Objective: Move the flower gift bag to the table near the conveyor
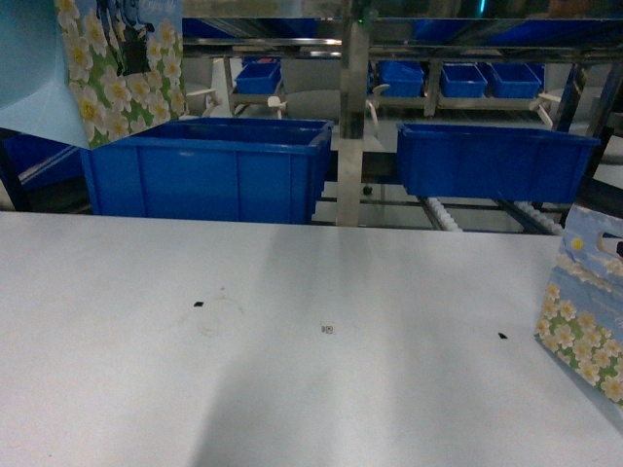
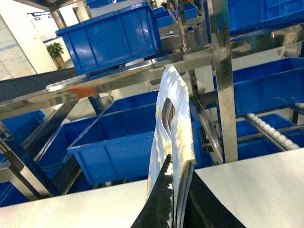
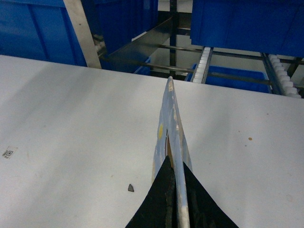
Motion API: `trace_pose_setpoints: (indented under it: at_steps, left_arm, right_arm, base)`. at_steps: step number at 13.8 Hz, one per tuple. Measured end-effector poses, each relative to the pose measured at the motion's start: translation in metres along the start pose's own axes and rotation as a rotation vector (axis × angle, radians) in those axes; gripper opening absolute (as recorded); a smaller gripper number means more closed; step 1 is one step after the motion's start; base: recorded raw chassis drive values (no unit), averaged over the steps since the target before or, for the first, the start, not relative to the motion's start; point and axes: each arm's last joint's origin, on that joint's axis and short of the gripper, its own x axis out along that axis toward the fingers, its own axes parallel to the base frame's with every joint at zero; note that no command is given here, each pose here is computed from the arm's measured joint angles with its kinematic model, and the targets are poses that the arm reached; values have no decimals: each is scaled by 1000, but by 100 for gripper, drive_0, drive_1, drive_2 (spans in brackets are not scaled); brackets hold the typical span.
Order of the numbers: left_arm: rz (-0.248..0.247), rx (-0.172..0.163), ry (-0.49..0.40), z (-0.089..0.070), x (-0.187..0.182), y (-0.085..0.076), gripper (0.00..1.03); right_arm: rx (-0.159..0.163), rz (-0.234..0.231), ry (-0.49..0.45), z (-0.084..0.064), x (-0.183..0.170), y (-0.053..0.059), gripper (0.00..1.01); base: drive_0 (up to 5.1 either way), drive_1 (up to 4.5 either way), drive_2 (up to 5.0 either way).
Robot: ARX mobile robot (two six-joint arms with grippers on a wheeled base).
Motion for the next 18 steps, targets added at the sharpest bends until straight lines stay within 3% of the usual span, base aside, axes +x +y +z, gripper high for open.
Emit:
trace_pose_setpoints:
  at_steps: [1,5,6,10,11,12,13,14,15,16,17,18]
  left_arm:
    - [0,0,0,0,0,0,2]
    - [0,0,0,0,0,0,2]
    - [0,0,0,0,0,0,2]
    - [0,0,0,0,0,0,2]
    - [0,0,0,0,0,0,2]
    - [0,0,0,0,0,0,2]
    - [0,0,0,0,0,0,2]
    - [0,0,0,0,0,0,2]
    - [0,0,0,0,0,0,2]
    - [0,0,0,0,0,0,2]
    - [3,-1,0,0,1,0,2]
    - [19,-21,-20,-2,14,-1,2]
  right_arm:
    - [3,21,5,-2,0,0,2]
    - [14,17,26,-6,0,-1,2]
    - [16,22,37,-7,-1,-1,8]
    - [15,25,37,-7,-1,-1,57]
    - [38,49,53,-4,-4,0,70]
    - [62,82,39,10,-11,4,81]
    - [77,131,-43,42,-26,8,94]
    - [83,194,-158,82,-47,12,100]
    - [90,273,-279,120,-70,13,97]
    - [118,337,-357,149,-90,12,98]
    - [166,362,-377,159,-97,13,98]
    - [237,371,-335,151,-92,11,98]
  base:
    - [0,0,0]
    - [0,0,0]
    - [0,0,0]
    - [0,0,0]
    - [0,0,0]
    - [0,0,0]
    - [0,0,0]
    - [0,0,0]
    - [0,0,0]
    - [0,0,0]
    - [0,0,0]
    - [0,0,0]
